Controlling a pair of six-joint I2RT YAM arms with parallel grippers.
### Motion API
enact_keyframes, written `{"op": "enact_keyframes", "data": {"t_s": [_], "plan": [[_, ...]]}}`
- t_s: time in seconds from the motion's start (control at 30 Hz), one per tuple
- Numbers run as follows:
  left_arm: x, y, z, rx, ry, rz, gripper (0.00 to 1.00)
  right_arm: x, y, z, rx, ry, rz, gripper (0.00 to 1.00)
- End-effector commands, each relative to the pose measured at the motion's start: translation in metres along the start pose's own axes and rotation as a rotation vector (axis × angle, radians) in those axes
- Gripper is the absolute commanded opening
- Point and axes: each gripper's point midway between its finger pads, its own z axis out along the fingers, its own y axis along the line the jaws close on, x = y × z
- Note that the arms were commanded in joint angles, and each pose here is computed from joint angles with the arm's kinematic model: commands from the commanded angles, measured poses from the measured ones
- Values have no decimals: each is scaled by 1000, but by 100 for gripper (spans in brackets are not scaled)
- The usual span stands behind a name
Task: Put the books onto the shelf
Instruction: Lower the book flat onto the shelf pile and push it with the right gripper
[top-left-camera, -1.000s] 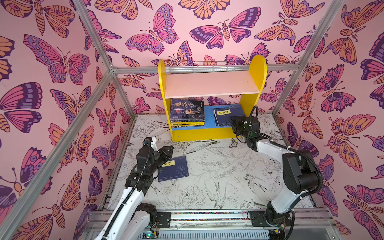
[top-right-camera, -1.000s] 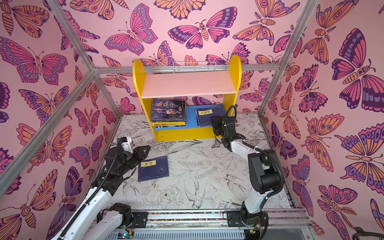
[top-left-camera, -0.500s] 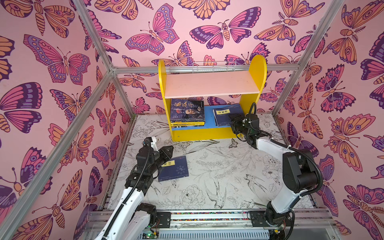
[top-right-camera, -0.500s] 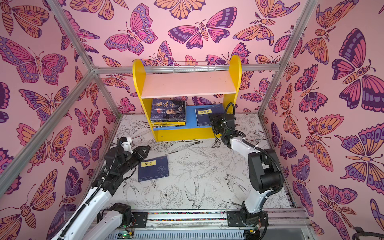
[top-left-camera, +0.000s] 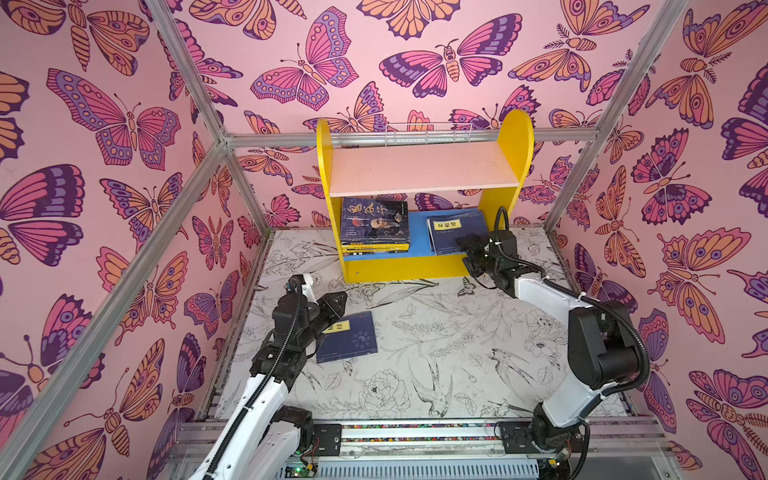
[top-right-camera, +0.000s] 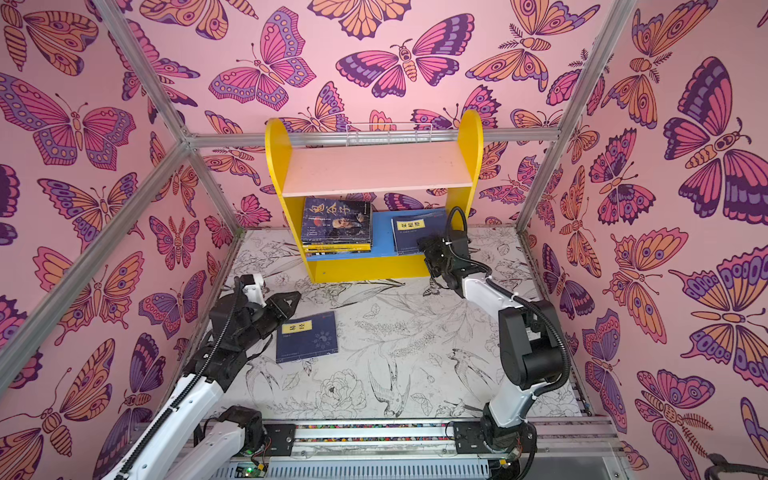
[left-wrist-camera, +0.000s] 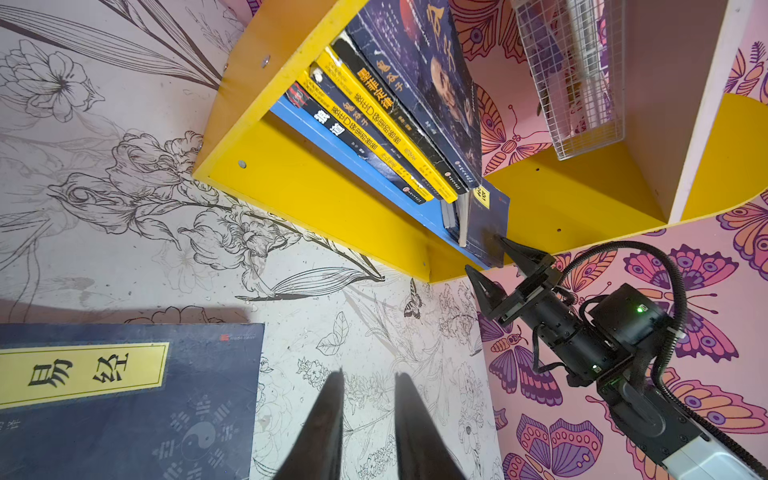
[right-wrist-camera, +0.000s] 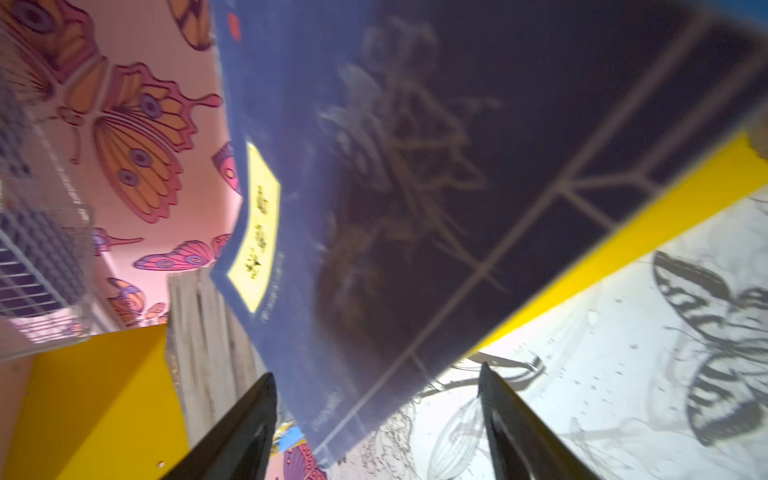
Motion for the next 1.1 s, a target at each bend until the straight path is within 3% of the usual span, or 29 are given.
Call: {"op": "enact_keyframes", "data": {"t_s": [0.0, 0.6, 1.07], "plan": [[6, 10, 2, -19, 18, -8, 25, 4, 4, -9, 26, 13, -68, 71], [8, 11, 4, -16, 20, -11, 25, 21, -2, -16, 13, 63, -123, 13], [8, 12, 3, -18, 19, -12, 25, 17, 6, 10, 4, 74, -127, 9]]}}
